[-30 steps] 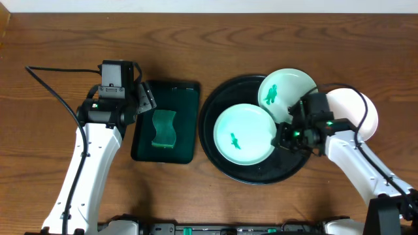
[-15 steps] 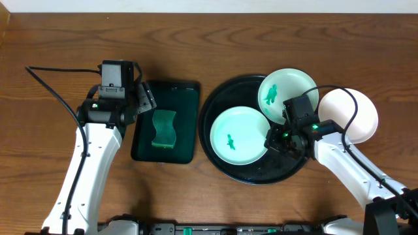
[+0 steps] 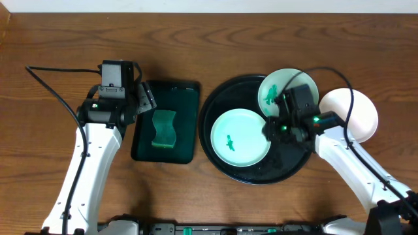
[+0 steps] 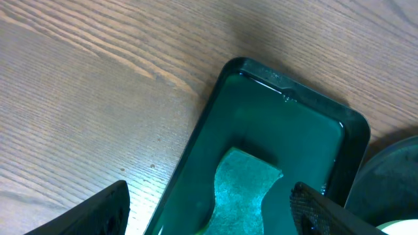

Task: Clean dirty plates on tray and stack at the side
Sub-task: 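Move the right gripper to the upper mint plate rim and pinch it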

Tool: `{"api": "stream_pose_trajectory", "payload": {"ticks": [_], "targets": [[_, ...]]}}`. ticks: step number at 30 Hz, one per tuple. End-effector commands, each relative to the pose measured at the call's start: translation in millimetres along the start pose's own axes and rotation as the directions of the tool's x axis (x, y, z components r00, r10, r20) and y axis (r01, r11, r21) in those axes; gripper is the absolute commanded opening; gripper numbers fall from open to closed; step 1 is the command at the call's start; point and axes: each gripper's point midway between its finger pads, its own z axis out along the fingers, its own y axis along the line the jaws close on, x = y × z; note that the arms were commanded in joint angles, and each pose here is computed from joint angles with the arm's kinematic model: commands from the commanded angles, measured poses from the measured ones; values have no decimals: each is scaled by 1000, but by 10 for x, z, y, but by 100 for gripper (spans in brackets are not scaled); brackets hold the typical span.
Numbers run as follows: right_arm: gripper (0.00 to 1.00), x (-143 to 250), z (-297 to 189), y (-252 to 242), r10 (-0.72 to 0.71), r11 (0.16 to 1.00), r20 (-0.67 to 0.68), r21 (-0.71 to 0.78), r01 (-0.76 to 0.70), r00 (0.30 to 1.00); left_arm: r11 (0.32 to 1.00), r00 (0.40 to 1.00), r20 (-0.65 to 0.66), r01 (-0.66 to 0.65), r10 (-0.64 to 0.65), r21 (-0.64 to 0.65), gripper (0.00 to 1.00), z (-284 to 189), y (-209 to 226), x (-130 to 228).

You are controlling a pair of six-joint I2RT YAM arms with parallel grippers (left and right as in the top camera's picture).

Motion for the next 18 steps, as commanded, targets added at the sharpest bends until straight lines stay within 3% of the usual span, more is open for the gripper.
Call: {"api": "stream_pose_trajectory", "payload": {"ticks": [1, 18], "targets": [[29, -147, -3, -144, -173, 979, 44, 117, 167, 984, 1000, 1000, 14, 9, -9, -12, 79, -17, 21, -45], [27, -25, 544, -219, -251, 964, -41, 82, 253, 967, 1000, 1000, 14, 9, -9, -12, 79, -17, 21, -45]]}}
